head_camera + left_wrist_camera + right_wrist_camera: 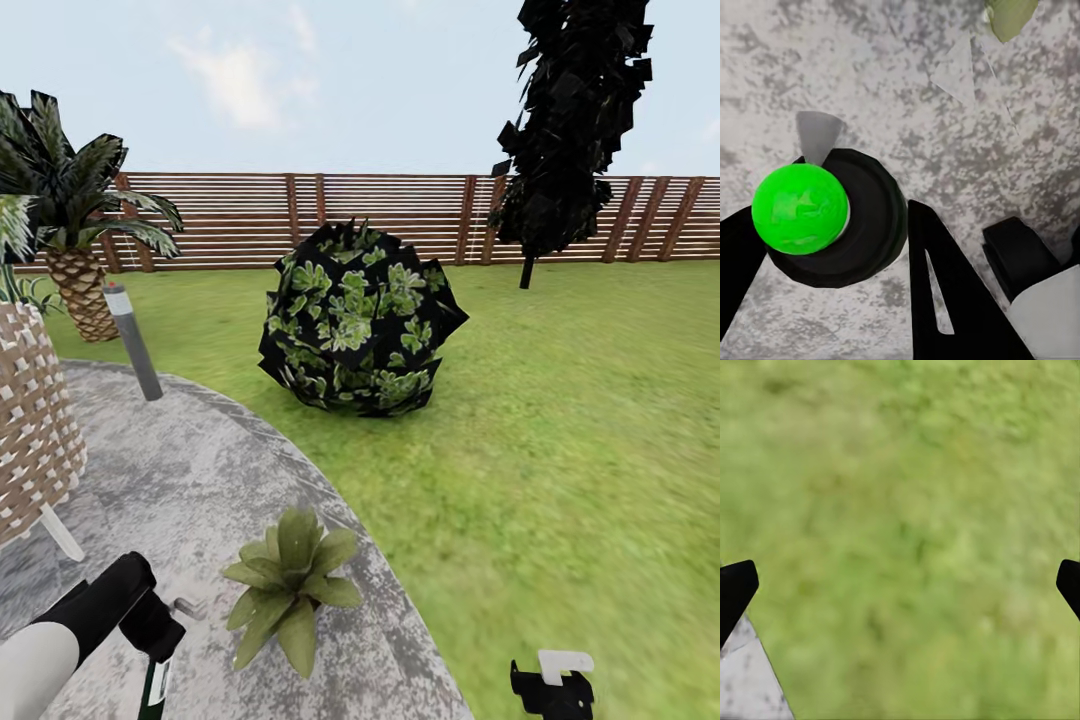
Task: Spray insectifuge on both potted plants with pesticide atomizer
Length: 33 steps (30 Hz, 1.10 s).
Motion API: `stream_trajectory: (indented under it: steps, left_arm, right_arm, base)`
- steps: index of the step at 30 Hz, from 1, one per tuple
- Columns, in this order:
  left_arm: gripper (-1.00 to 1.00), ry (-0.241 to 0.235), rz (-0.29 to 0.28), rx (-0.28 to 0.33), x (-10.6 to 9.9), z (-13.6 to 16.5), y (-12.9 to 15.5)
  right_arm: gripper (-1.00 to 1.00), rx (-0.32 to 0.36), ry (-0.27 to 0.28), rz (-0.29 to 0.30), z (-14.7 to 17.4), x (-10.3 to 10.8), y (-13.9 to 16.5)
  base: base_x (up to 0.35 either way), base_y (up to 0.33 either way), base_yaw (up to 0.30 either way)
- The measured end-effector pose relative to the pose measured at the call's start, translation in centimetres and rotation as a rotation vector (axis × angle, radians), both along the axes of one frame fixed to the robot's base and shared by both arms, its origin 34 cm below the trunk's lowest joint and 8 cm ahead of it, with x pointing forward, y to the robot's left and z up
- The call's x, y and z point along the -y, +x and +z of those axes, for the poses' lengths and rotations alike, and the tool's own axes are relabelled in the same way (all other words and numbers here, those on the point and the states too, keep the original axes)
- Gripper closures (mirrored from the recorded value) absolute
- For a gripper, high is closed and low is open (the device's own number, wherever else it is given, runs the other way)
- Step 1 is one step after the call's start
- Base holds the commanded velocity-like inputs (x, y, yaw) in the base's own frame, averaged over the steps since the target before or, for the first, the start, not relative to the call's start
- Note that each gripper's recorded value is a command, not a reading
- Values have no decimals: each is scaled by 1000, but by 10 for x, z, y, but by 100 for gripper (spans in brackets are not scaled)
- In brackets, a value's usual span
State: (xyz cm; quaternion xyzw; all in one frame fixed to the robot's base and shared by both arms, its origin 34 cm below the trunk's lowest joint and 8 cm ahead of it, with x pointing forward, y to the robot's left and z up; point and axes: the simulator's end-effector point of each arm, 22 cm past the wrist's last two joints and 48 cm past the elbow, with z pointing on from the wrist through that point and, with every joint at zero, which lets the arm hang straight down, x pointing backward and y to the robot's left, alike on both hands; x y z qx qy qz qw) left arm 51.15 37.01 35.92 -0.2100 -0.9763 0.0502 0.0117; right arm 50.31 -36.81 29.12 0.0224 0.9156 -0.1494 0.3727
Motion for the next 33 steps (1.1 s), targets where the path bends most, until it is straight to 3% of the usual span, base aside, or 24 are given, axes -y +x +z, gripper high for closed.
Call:
stream_trajectory:
  steps: [5, 10, 14, 16, 19, 27, 33]
  left_arm:
    - [100, 54, -64, -26, -7, -4, -8]
    - [100, -51, -63, -79, 3, 6, -18]
    - [100, -43, -85, -91, 0, 12, -17]
    - [100, -34, -136, -130, -5, 28, -12]
    - [100, -20, -168, -162, -13, 41, -9]
    - [100, 12, -151, -174, -36, 41, -17]
    - [100, 3, -158, -148, -27, 45, -6]
  right_arm:
    - [-100, 0, 0, 1, 0, 0, 0]
    - [-100, 0, 0, 0, 0, 0, 0]
    - [-100, 0, -1, 0, 0, 0, 0]
    - [-100, 0, -1, 0, 0, 0, 0]
    - [-100, 0, -1, 0, 0, 0, 0]
    - [-100, 0, -2, 0, 0, 1, 0]
    - [-100, -2, -2, 0, 0, 1, -1]
  base:
    - [34, 50, -44]
    - [1, 2, -121]
    - [0, 0, -3]
    - [0, 0, 0]
    - [0, 0, 0]
    - [63, 50, 0]
    - [113, 92, 0]
